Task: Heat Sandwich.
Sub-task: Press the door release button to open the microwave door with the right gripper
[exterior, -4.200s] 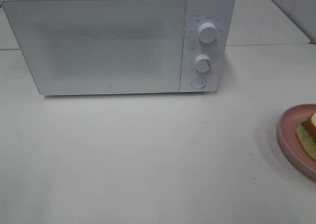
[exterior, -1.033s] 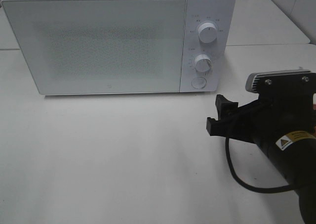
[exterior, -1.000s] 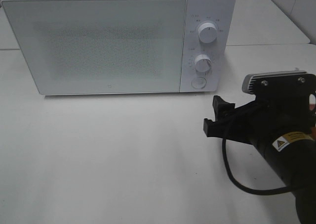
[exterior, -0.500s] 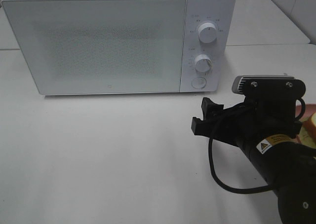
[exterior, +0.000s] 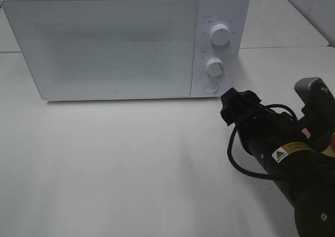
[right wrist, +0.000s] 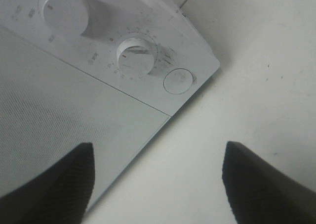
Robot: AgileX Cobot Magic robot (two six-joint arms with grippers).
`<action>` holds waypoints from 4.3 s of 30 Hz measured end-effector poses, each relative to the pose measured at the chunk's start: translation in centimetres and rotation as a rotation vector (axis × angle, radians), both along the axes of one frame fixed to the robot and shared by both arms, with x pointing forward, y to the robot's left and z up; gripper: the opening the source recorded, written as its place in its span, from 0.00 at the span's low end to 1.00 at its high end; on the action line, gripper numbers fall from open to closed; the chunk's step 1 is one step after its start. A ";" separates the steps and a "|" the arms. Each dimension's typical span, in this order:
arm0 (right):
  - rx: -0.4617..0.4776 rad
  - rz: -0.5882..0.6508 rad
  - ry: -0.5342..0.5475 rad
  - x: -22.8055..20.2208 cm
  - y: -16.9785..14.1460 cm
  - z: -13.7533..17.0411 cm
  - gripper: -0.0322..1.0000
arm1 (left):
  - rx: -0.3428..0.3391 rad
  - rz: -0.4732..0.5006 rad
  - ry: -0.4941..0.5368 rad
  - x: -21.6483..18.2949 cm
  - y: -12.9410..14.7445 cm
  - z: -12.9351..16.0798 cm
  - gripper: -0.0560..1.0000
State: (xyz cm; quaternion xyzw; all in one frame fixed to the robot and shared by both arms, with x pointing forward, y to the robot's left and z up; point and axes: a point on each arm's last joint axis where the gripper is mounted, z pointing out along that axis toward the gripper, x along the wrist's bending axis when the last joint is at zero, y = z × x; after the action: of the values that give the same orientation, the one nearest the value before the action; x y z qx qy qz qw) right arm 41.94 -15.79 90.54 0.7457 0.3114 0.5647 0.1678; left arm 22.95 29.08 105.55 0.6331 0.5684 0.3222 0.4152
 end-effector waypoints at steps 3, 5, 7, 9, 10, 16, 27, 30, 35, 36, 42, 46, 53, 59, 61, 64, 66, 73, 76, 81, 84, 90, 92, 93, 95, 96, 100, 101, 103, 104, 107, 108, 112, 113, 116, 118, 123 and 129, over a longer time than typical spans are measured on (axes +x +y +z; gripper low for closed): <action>0.245 -0.096 0.026 0.0 -0.1 0.0 0.68 | 0.000 0.000 0.000 0.0 0.0 0.0 0.98; 0.359 -0.151 0.037 0.0 -0.3 0.0 0.63 | 0.000 0.000 0.000 0.0 0.0 0.0 0.98; 0.477 -0.208 0.050 0.0 -0.5 -0.1 0.58 | 0.000 0.000 0.000 0.0 0.0 0.0 0.98; 0.565 -0.251 0.065 0.0 -0.5 -0.2 0.51 | 0.000 0.000 0.000 0.0 0.0 0.0 0.98; 0.601 -0.268 0.072 0.0 -0.6 -0.2 0.47 | 0.000 0.000 0.000 0.0 0.0 0.0 0.98; 0.667 -0.300 0.135 -0.1 -0.3 -0.6 0.16 | 0.000 0.000 0.000 0.0 0.0 0.0 0.98; 0.647 -0.297 0.175 1.2 0.3 -0.7 0.05 | 0.000 0.000 0.000 0.0 0.0 0.0 0.98; 0.633 -0.277 0.173 2.4 0.4 -0.8 0.05 | 0.000 0.000 0.000 0.0 0.0 0.0 0.98; 0.629 -0.271 0.173 4.0 0.7 -1.3 0.05 | 0.000 0.000 0.000 0.0 0.0 0.0 0.98; 0.629 -0.271 0.173 4.0 0.7 -1.3 0.05 | 0.000 0.000 0.000 0.0 0.0 0.0 0.98; 0.627 -0.270 0.186 6.3 1.3 -2.0 0.05 | 0.000 0.000 0.000 0.0 0.0 0.0 0.98; 0.631 -0.267 0.183 7.9 1.9 -2.4 0.05 | 0.000 0.000 0.000 0.0 0.0 0.0 0.98; 0.642 -0.260 0.186 10.9 2.4 -3.1 0.05 | 0.000 0.000 0.000 0.0 0.0 0.0 0.98; 0.649 -0.278 0.184 12.8 2.2 -3.8 0.05 | 0.000 0.000 0.000 0.0 0.0 0.0 0.98; 0.648 -0.290 0.185 13.2 2.0 -4.1 0.05 | 0.000 0.000 0.000 0.0 0.0 0.0 0.98; 0.649 -0.304 0.190 13.6 1.8 -4.5 0.05 | 0.000 0.000 0.000 0.0 0.0 0.0 0.98; 0.655 -0.316 0.189 14.1 1.6 -4.7 0.05 | 0.000 0.000 0.000 0.0 0.0 0.0 0.98; 0.666 -0.318 0.197 14.8 2.0 -5.4 0.05 | 0.000 0.000 0.000 0.0 0.0 0.0 0.98; 0.665 -0.322 0.213 15.2 2.2 -6.1 0.05 | 0.000 0.000 0.000 0.0 0.0 0.0 0.98; 0.675 -0.342 0.194 16.0 1.7 -6.1 0.05 | 0.000 0.000 0.000 0.0 0.0 0.0 0.98; 0.670 -0.353 0.196 16.1 1.3 -6.3 0.05 | 0.000 0.000 0.000 0.0 0.0 0.0 0.98; 0.680 -0.360 0.195 16.6 1.4 -6.2 0.05 | 0.000 0.000 0.000 0.0 0.0 0.0 0.98; 0.679 -0.362 0.191 16.7 1.4 -6.3 0.05 | 0.000 0.000 0.000 0.0 0.0 0.0 0.98; 0.682 -0.362 0.185 16.9 1.5 -6.2 0.05 | 0.000 0.000 0.000 0.0 0.0 0.0 0.98; 0.677 -0.366 0.175 17.0 1.5 -6.3 0.05 | 0.000 0.000 0.000 0.0 0.0 0.0 0.98; 0.672 -0.364 0.169 17.1 1.6 -6.3 0.05 | 0.000 0.000 0.000 0.0 0.0 0.0 0.98; 0.660 -0.368 0.157 17.2 1.7 -6.3 0.05 | 0.000 0.000 0.000 0.0 0.0 0.0 0.98; 0.660 -0.368 0.157 17.2 1.7 -6.3 0.05 | 0.000 0.000 0.000 0.0 0.0 0.0 0.98; 0.659 -0.373 0.152 17.4 1.9 -6.4 0.05 | 0.000 0.000 0.000 0.0 0.0 0.0 0.98; 0.656 -0.379 0.150 17.5 2.0 -6.5 0.05 | 0.000 0.000 0.000 0.0 0.0 0.0 0.98; 0.659 -0.388 0.146 17.6 2.2 -6.6 0.05 | 0.000 0.000 0.000 0.0 0.0 0.0 0.98; 0.659 -0.396 0.145 17.7 2.3 -6.8 0.05 | 0.000 0.000 0.000 0.0 0.0 0.0 0.98; 0.658 -0.399 0.142 17.7 2.4 -6.7 0.05 | 0.000 0.000 0.000 0.0 0.0 0.0 0.98; 0.655 -0.399 0.143 17.7 2.4 -6.7 0.05 | 0.000 0.000 0.000 0.0 0.0 0.0 0.98; 0.654 -0.400 0.146 17.7 2.4 -6.7 0.05 | 0.000 0.000 0.000 0.0 0.0 0.0 0.98; 0.654 -0.400 0.150 17.7 2.4 -6.8 0.05 | 0.000 0.000 0.000 0.0 0.0 0.0 0.98; 0.654 -0.398 0.162 17.7 2.5 -6.7 0.05 | 0.000 0.000 0.000 0.0 0.0 0.0 0.98; 0.658 -0.394 0.194 17.7 2.7 -6.6 0.05 | 0.000 0.000 0.000 0.0 0.0 0.0 0.98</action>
State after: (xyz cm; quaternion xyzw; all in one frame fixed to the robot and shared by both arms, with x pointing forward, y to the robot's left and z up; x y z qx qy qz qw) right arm 59.68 -13.06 83.97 0.8550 -0.0207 0.5182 -0.0052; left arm 22.95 29.08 105.55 0.6331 0.5684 0.3222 0.4152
